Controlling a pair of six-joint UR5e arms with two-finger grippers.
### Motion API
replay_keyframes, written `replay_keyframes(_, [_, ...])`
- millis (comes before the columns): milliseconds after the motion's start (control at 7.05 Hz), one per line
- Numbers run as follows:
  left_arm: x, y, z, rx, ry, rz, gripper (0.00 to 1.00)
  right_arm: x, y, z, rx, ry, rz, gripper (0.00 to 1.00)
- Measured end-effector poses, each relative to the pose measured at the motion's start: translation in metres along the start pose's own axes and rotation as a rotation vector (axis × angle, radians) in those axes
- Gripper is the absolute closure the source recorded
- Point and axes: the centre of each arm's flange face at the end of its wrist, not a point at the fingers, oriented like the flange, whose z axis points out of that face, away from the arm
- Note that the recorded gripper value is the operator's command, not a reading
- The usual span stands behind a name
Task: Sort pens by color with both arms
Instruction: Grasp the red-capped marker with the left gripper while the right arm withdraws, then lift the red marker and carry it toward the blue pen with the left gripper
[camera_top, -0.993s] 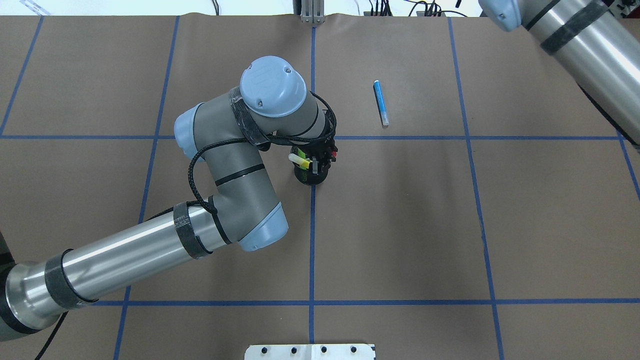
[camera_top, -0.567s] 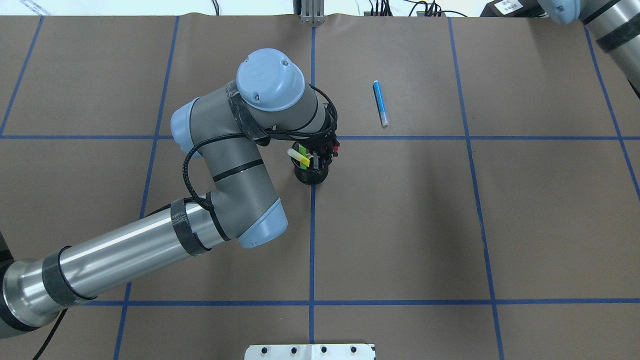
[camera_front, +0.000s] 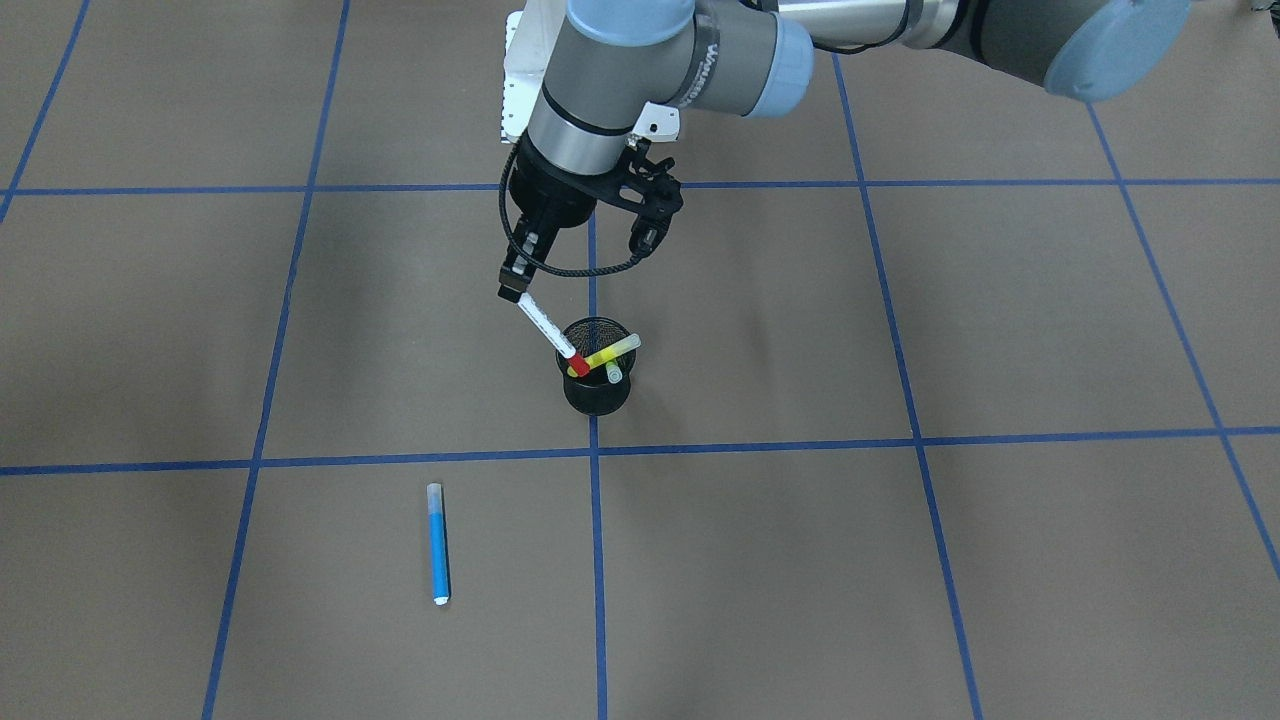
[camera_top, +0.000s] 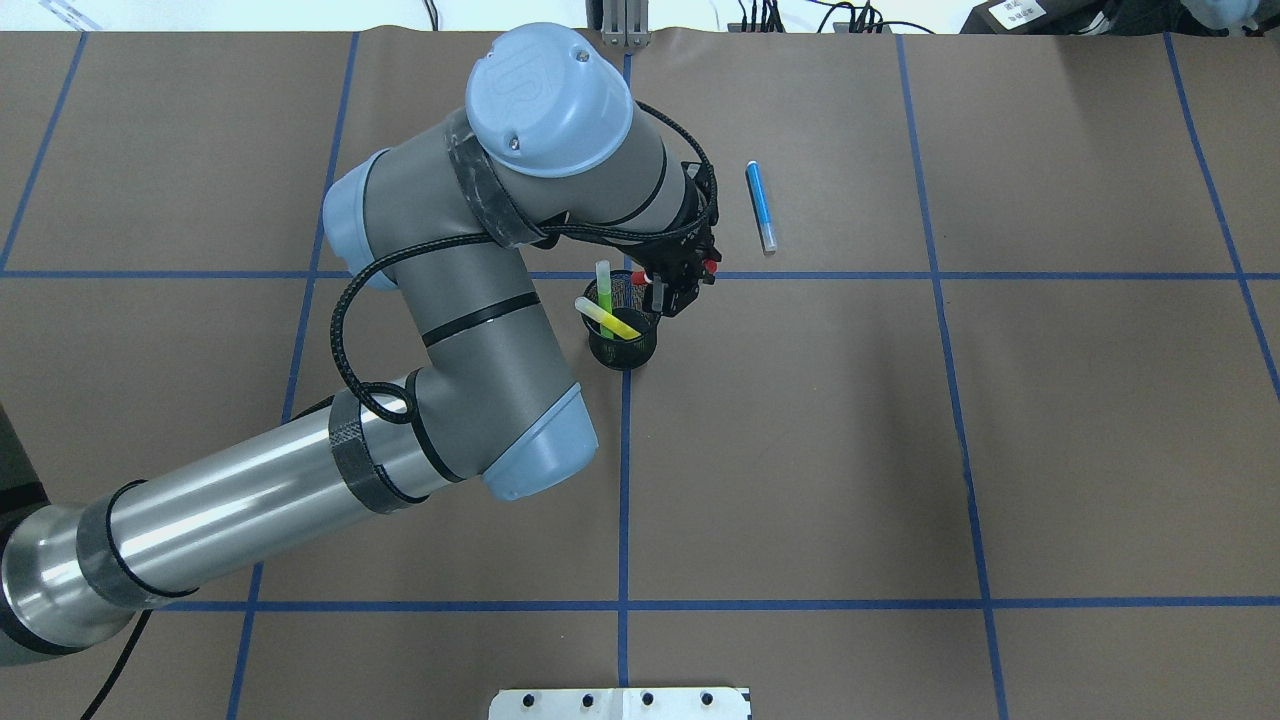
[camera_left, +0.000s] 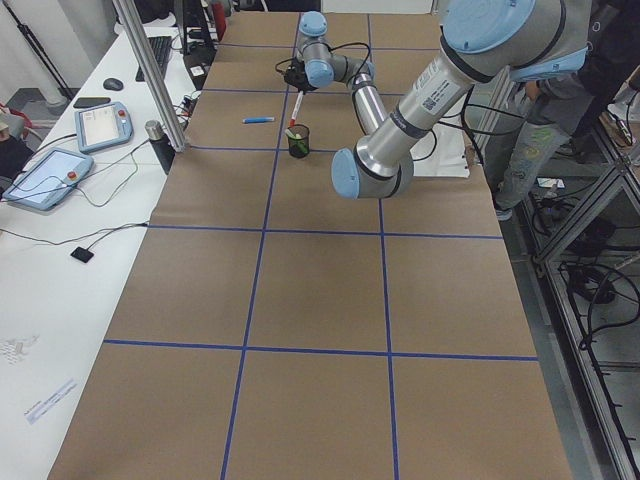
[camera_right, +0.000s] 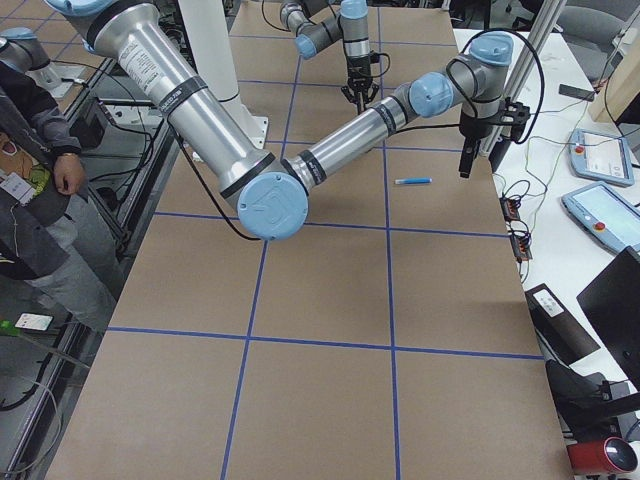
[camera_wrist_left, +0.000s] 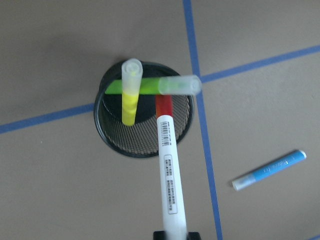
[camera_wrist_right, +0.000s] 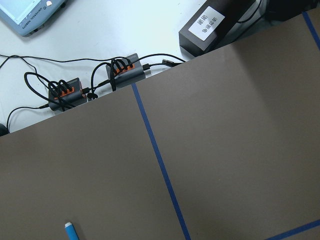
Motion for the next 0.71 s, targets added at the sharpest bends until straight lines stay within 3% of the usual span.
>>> replay_keyframes(425, [0.022,0.022,-0.022,0.063,0.115,0.371,1.0,0.105,0.047,0.001,0.011,0.027,-0.157,0.01])
replay_keyframes(709, [0.036,0.022,-0.013,0.165,0.17,0.577,1.0,0.142,0.05,0.003,0.011,0.055,-0.196,0.01])
